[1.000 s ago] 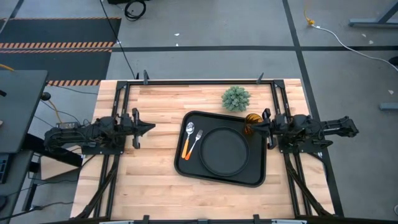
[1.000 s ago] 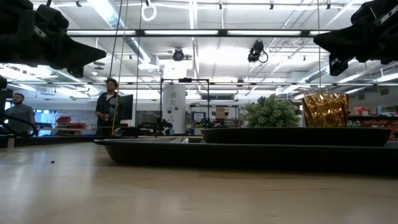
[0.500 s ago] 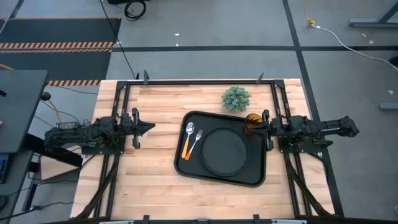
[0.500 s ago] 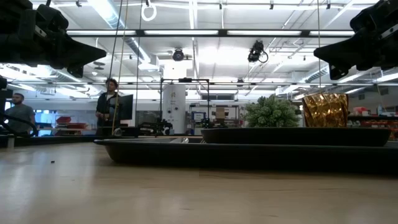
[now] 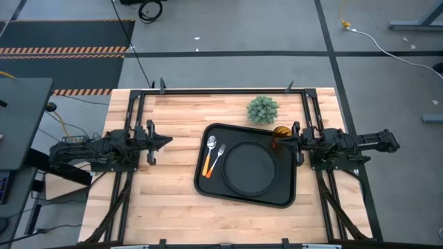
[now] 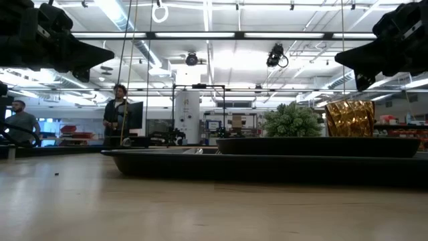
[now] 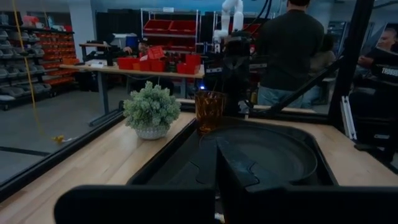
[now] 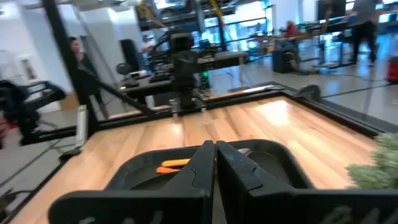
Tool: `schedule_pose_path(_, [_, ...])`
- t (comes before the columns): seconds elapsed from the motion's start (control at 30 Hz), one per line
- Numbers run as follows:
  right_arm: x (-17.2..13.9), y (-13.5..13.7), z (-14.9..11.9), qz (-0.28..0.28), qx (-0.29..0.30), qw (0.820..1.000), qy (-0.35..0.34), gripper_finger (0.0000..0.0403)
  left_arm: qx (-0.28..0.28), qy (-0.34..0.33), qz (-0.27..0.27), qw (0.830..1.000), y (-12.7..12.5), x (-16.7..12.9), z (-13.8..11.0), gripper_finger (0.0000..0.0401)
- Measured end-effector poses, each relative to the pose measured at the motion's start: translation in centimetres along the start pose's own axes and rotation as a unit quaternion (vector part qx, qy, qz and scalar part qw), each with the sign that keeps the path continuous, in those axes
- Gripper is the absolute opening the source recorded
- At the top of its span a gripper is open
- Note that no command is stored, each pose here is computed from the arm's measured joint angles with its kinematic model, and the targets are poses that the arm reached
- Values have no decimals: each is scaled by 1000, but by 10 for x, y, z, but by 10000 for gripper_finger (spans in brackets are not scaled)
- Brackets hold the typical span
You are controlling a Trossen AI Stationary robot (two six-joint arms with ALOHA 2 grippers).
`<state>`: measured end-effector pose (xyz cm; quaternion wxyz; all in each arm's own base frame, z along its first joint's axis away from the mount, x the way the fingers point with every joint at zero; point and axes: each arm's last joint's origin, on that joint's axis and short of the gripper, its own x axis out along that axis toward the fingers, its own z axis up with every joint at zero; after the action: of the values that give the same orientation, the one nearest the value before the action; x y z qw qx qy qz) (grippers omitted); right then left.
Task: Pick and place plate/cup/fork/spoon on tray
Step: Return to Home Position
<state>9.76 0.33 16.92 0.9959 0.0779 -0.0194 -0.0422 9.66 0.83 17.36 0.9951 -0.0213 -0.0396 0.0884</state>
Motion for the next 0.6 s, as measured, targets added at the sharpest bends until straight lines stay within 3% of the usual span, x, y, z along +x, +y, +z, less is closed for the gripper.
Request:
schedule_pose_path(0.27, [0, -1, 0, -9, -9, 1000, -2, 23, -2, -11, -1, 1000, 0, 0, 2, 7])
schedule_pose_path(0.6, [0, 0, 5, 9, 83, 996, -24, 23, -2, -19, -2, 1000, 0, 0, 4, 7])
